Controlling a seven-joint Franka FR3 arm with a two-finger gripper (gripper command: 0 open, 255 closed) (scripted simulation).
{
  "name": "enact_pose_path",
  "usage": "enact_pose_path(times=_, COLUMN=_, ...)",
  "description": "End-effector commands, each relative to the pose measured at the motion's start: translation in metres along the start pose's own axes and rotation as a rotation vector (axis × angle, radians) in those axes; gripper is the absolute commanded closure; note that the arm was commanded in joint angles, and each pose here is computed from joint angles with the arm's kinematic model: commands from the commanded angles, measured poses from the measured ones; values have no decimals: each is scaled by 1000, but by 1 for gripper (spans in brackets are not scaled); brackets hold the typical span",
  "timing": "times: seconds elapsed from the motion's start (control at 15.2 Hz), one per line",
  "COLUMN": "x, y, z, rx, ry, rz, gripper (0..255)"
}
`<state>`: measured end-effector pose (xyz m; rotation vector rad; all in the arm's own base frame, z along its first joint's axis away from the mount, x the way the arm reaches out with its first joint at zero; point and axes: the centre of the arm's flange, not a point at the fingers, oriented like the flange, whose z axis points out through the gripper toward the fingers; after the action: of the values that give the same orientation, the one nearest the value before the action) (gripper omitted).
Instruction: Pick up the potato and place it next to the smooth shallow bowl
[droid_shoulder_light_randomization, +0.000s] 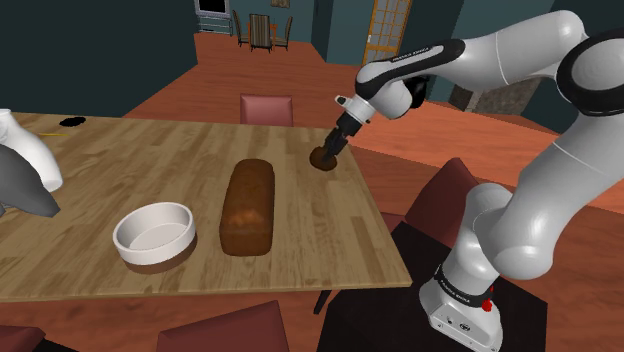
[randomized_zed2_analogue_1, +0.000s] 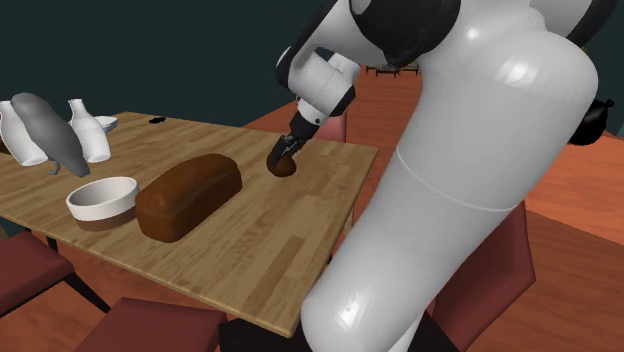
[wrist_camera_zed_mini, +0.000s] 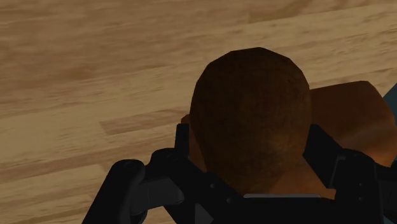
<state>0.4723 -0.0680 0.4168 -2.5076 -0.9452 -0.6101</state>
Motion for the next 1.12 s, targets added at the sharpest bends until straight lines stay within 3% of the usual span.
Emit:
enact_pose_path(times=0.0, x=5, y=-2, z=-9, rx=0, ry=0, rz=0, gripper=255)
enact_pose_path(times=0.53, x=25, y=-10, z=-40, rx=0, ry=0, rz=0, gripper=255)
enact_pose_path(times=1.06, x=107, y=-41, z=19, rx=0, ry=0, rz=0, gripper=255)
